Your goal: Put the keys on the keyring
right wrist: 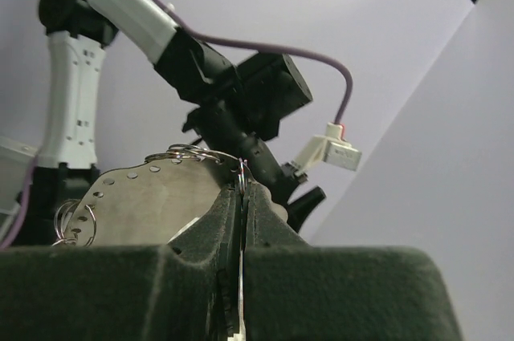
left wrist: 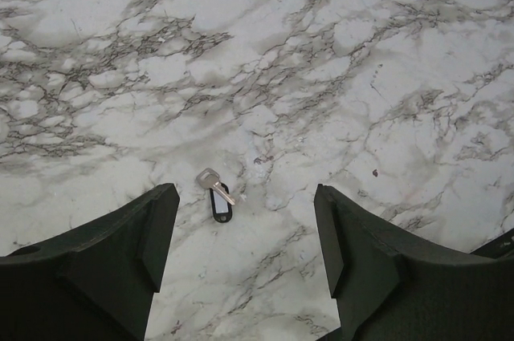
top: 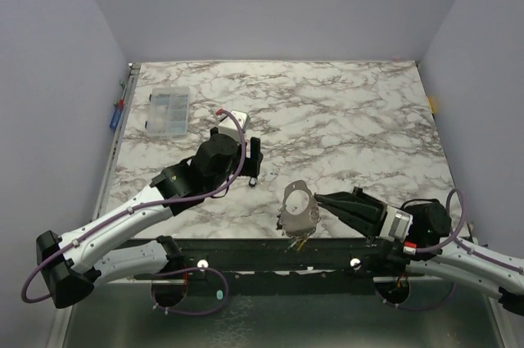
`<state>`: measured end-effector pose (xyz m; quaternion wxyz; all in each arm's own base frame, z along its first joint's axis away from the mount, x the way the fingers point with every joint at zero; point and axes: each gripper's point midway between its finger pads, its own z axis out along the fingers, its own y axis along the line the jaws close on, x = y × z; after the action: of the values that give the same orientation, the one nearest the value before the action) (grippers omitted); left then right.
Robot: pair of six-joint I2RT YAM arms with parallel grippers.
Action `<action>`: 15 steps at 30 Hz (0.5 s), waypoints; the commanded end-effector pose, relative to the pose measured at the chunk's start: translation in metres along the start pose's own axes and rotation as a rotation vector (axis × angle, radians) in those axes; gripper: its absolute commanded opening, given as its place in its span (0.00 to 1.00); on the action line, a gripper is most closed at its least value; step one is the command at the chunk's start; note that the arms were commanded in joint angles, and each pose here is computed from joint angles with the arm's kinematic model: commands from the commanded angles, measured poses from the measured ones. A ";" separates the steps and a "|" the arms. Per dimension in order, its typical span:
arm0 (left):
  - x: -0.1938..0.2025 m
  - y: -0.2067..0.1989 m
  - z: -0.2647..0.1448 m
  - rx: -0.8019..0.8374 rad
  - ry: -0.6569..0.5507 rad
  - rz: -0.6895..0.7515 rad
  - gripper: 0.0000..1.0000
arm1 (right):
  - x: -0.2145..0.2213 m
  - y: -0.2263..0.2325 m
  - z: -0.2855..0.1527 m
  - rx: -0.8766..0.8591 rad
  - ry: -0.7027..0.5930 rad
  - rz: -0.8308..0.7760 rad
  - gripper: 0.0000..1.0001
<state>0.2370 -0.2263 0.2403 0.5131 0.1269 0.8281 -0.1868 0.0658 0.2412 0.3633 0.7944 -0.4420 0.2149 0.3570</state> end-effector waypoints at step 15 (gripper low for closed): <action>0.062 0.028 0.017 -0.109 0.106 -0.074 0.72 | -0.042 0.012 0.029 -0.126 -0.146 0.208 0.01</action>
<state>0.2314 -0.2138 0.1829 0.4678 0.0997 0.8627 -0.1644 0.0281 0.2505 0.3754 0.7267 -0.4611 0.1896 0.4725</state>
